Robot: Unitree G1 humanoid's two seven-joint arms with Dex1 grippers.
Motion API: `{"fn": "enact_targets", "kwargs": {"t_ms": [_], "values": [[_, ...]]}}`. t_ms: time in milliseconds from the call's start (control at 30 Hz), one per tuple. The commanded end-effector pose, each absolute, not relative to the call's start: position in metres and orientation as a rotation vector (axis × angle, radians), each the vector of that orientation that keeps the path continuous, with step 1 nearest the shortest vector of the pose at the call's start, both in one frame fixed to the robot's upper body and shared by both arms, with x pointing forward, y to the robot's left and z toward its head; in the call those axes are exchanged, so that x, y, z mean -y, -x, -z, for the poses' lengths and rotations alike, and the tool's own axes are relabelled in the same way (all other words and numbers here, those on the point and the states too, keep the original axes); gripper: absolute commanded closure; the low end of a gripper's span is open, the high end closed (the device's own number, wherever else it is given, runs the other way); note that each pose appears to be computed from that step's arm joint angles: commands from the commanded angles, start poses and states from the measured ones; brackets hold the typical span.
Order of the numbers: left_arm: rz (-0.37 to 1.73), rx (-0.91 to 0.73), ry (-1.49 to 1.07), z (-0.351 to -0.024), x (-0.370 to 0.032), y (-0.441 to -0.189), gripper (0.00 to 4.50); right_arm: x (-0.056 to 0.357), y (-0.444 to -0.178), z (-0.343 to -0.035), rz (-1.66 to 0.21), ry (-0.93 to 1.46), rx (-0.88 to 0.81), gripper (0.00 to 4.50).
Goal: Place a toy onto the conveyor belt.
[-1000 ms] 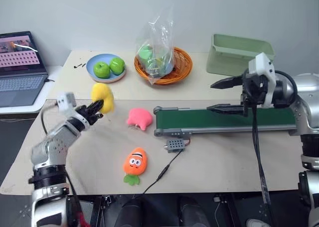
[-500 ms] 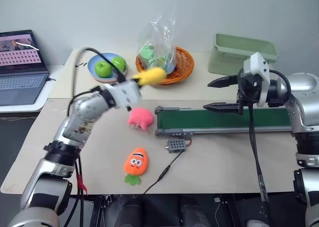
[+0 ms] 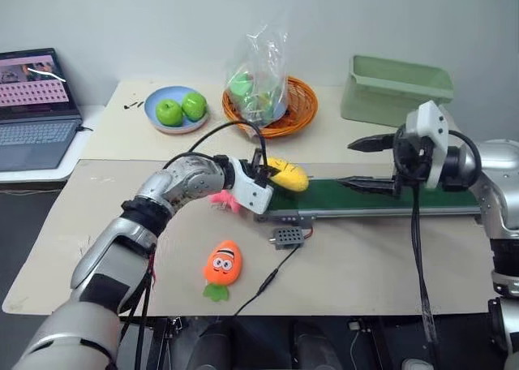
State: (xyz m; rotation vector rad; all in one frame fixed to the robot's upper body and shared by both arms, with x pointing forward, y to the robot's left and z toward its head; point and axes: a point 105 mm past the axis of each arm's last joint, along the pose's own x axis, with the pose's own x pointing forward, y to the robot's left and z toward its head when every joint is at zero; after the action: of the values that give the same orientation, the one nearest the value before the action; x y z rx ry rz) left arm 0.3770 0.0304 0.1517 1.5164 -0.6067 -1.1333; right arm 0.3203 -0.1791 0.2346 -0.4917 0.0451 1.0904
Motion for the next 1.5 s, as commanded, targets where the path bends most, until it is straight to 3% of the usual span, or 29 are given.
{"fn": "enact_targets", "kwargs": {"t_ms": [33, 200, 300, 433, 533, 567, 667, 800, 933, 1500], "values": [[1.152, 0.674, -1.52, -0.16, -0.021, -0.375, 4.25, 0.182, -0.313, -0.253, -1.061, 0.514, 0.019, 0.0], [1.186, 0.622, -1.505, -0.15, -0.024, -0.377, 4.25, 0.184, -0.312, -0.254, -1.042, 0.515, 0.019, 0.0], [1.195, 0.59, -1.477, -0.149, -0.025, -0.379, 3.37, 0.183, -0.311, -0.253, -1.041, 0.514, 0.02, 0.0], [1.184, 0.582, -1.466, -0.152, -0.027, -0.382, 1.83, 0.184, -0.312, -0.253, -1.04, 0.513, 0.018, 0.0], [1.247, 0.496, -1.398, -0.151, -0.029, -0.377, 0.66, 0.183, -0.313, -0.253, -1.042, 0.515, 0.019, 0.0], [1.298, 0.399, -1.312, -0.155, -0.033, -0.371, 0.31, 0.183, -0.314, -0.252, -1.042, 0.516, 0.018, 0.0], [1.44, 0.24, -1.119, -0.167, -0.045, -0.348, 0.31, 0.183, -0.315, -0.251, -1.043, 0.516, 0.016, 0.0], [1.466, 0.129, -0.983, -0.187, -0.064, -0.334, 0.31, 0.182, -0.315, -0.25, -1.045, 0.514, 0.016, 0.0], [1.378, 0.06, -0.673, -0.216, -0.085, -0.333, 0.31, 0.183, -0.315, -0.251, -1.049, 0.512, 0.017, 0.0], [1.05, -0.018, -0.255, -0.224, -0.136, -0.315, 0.31, 0.168, -0.316, -0.255, -1.127, 0.502, 0.048, 0.0]]}}
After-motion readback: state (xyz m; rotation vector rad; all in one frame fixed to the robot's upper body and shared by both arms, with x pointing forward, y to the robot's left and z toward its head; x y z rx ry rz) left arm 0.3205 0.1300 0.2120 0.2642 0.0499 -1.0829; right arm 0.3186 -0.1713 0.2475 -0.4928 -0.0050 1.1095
